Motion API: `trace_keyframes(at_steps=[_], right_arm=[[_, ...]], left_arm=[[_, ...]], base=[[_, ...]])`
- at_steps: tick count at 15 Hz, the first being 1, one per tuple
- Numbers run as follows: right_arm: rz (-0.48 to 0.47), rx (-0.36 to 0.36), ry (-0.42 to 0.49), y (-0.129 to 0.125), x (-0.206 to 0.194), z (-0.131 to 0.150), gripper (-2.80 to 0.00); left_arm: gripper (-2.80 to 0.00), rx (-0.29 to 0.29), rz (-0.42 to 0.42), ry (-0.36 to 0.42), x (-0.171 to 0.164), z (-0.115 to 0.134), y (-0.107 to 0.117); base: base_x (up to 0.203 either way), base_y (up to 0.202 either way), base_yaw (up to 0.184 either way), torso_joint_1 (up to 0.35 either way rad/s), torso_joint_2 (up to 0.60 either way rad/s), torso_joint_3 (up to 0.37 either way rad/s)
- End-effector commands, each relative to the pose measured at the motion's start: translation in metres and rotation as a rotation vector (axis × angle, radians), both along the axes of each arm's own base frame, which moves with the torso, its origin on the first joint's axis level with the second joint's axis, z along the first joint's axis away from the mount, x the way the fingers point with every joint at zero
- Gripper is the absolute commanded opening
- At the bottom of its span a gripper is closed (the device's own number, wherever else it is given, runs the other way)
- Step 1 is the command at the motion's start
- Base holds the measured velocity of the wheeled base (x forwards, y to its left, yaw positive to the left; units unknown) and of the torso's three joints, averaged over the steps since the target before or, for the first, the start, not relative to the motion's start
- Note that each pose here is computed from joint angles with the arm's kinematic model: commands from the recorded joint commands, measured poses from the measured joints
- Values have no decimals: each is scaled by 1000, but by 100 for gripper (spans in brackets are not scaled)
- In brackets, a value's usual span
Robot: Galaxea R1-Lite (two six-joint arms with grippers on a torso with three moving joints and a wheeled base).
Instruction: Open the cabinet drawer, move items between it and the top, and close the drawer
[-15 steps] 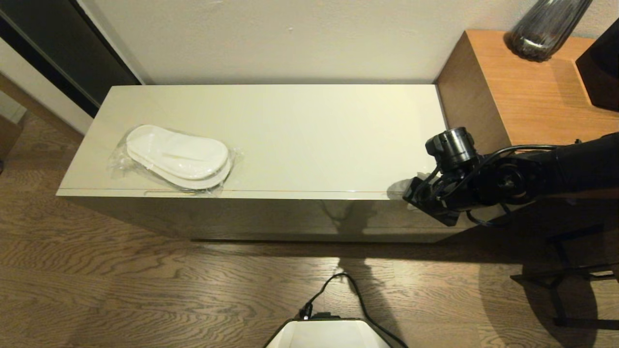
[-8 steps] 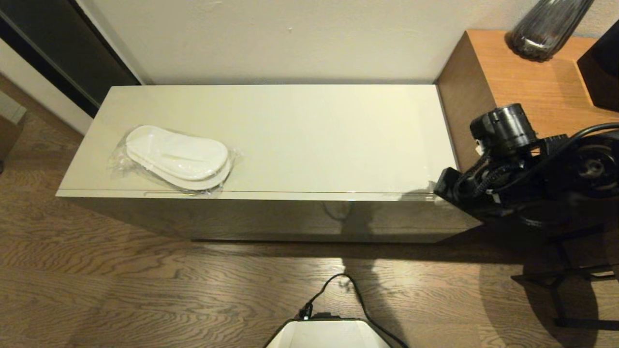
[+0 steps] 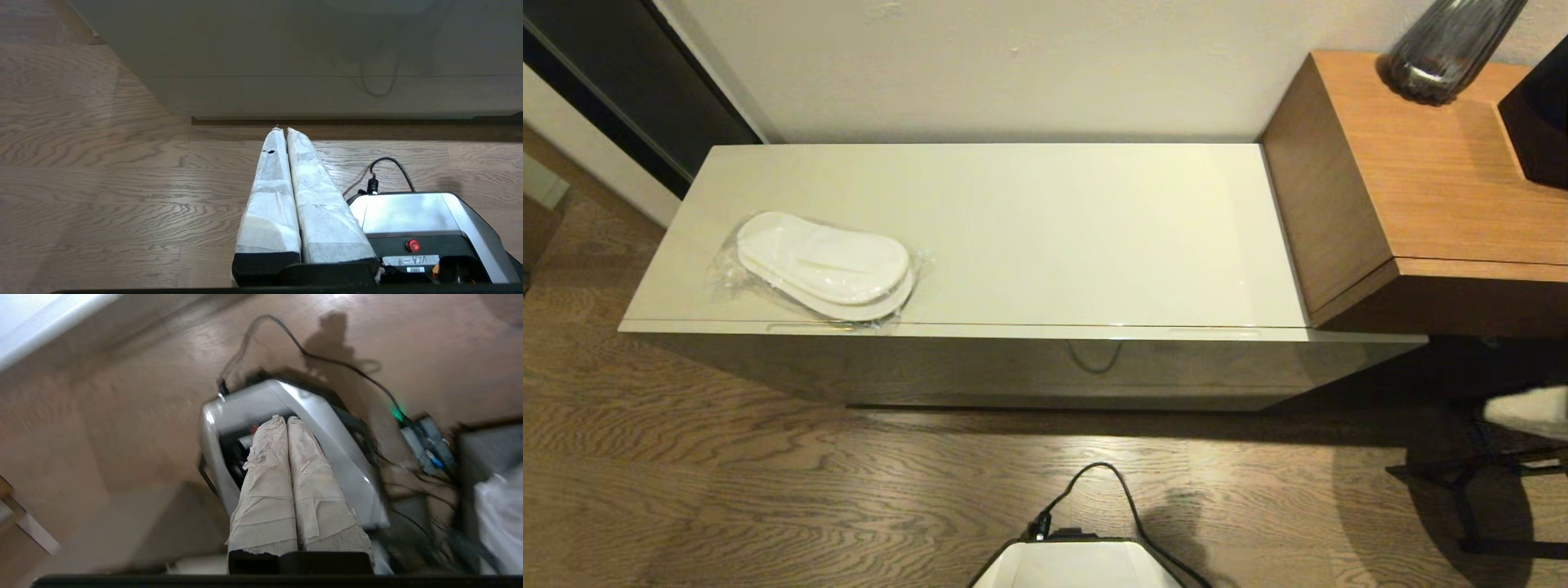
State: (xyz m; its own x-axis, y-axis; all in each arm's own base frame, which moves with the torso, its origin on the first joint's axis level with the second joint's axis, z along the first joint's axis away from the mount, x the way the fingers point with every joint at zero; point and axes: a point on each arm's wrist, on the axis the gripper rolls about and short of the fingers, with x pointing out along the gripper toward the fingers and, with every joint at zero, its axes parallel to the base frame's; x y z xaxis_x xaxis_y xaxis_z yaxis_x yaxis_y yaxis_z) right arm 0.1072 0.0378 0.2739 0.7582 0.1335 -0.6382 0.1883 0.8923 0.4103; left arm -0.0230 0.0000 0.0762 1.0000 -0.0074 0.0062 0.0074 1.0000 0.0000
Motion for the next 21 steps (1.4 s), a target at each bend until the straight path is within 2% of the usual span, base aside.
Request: trace_keyframes(at_steps=[1,4,7,10,13,16,17,19,21], right_arm=[[-2,20,-62,-30,-76,1,-280],[-51,-37,-58,-50,-128,-11,-280],[-116,-93,-65,-58,-177,-28,-280],[-111,-142,-76,-50,-225,-61,-280],[-92,-198,-73,-42,-253,-108,-280],[-96,-279,-80,-40,-255,-156,-280],[-112,-304,-149,-40,-245,-153,-280],[-113,-347,-204,-40,-233,-151,-280],[-106,-401,-335,-41,-207,-150,-280]], left_arm=[[-280,0,1,2,0,0,0],[-280,0,1,2,0,0,0],[-280,-1,1,2,0,0,0],[-280,0,1,2,0,0,0],[-280,0,1,2,0,0,0],[-280,0,1,2,0,0,0],[-280,0,1,2,0,0,0],[-280,-1,1,2,0,0,0],[-280,-2,1,2,0,0,0]], base=[[0,0,0,0,0,0],[0,0,0,0,0,0],[0,0,0,0,0,0],[0,0,0,0,0,0],[0,0,0,0,0,0],[0,0,0,0,0,0],[0,0,0,0,0,0],[0,0,0,0,0,0],[0,0,0,0,0,0]])
